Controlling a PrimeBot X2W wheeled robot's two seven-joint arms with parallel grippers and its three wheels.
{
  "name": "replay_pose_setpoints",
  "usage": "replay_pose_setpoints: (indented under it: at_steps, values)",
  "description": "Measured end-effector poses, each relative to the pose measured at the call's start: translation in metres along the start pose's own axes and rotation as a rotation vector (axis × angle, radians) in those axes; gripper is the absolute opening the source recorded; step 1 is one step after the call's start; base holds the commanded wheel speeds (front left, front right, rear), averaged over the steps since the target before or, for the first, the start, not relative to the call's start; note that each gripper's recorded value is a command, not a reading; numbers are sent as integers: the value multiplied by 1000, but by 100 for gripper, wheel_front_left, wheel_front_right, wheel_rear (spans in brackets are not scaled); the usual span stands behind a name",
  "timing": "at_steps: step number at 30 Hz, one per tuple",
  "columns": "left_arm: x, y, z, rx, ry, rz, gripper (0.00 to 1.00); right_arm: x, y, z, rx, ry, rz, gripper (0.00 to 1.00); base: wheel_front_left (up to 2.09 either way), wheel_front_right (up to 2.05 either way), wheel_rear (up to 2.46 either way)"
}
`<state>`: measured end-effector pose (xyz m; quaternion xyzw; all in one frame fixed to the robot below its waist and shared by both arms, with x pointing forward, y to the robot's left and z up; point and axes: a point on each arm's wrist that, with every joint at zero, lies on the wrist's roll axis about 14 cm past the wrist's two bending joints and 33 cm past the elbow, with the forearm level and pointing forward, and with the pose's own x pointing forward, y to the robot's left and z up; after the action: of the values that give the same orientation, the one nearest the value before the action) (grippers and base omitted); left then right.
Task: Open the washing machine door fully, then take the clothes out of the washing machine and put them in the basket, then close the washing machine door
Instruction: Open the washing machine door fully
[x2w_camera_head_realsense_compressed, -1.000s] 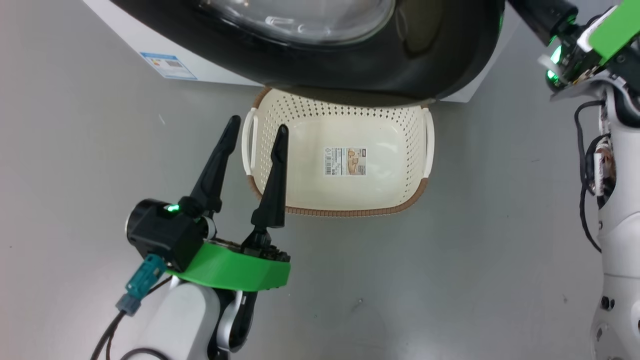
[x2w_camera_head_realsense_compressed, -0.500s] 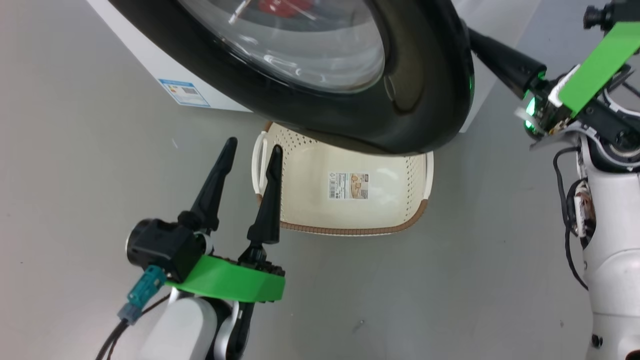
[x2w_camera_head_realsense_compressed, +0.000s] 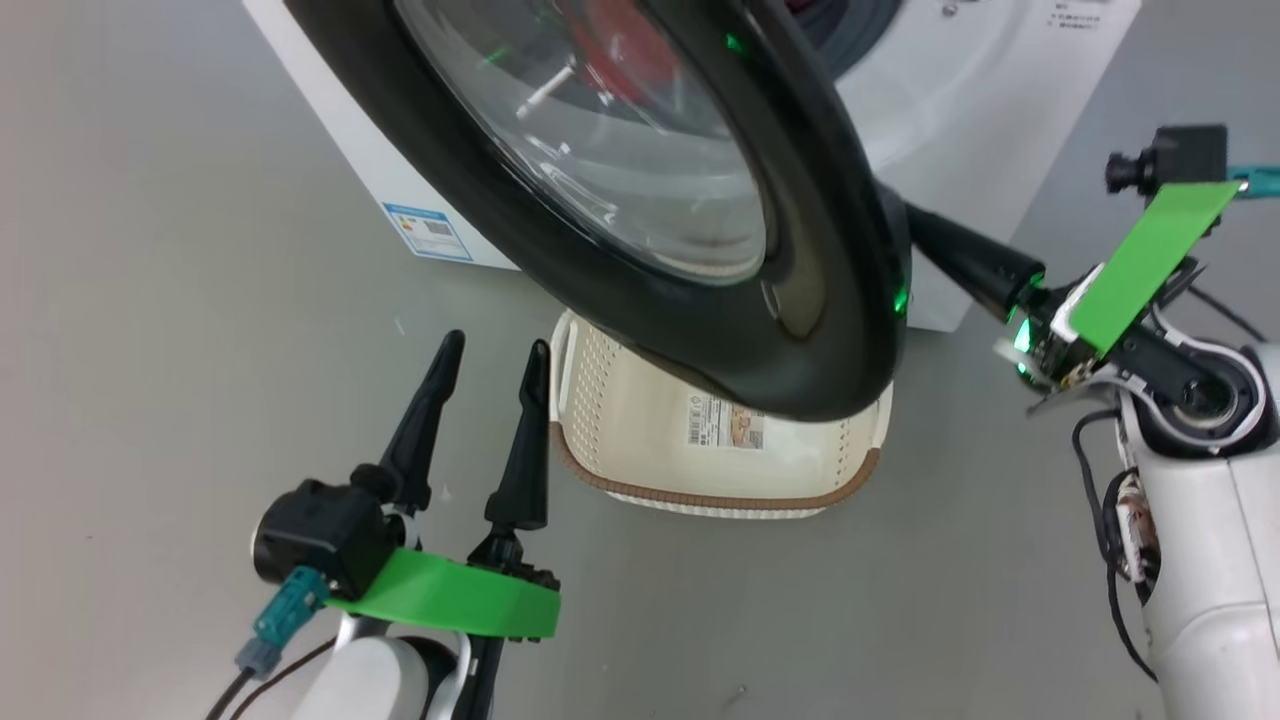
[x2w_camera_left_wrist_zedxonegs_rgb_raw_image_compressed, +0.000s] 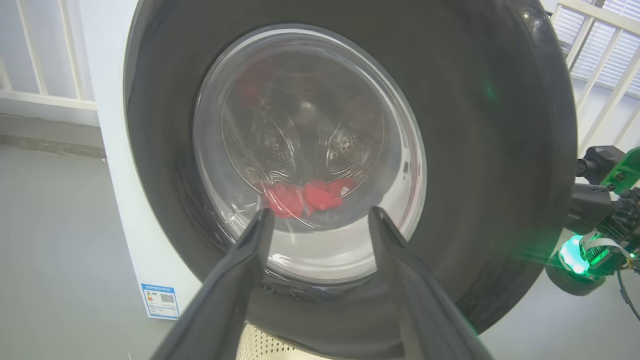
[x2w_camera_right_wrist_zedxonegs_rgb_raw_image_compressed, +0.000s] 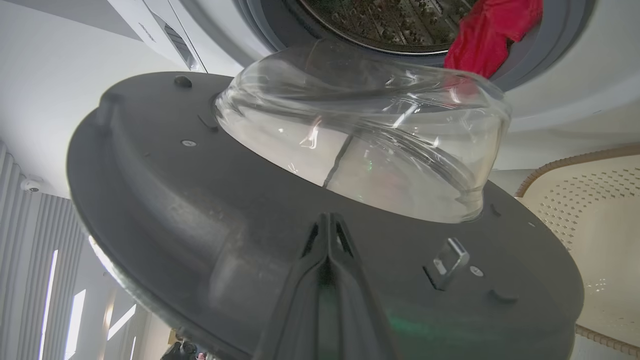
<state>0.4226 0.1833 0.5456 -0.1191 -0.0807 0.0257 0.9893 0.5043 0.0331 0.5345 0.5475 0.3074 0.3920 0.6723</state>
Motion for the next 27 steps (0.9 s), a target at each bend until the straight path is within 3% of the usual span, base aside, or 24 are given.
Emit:
replay_pose_setpoints:
  at_steps: [27]
  values:
    - [-67, 55, 47, 28, -74, 189, 100, 18, 36, -128, 4, 303, 89, 0, 0, 0, 0]
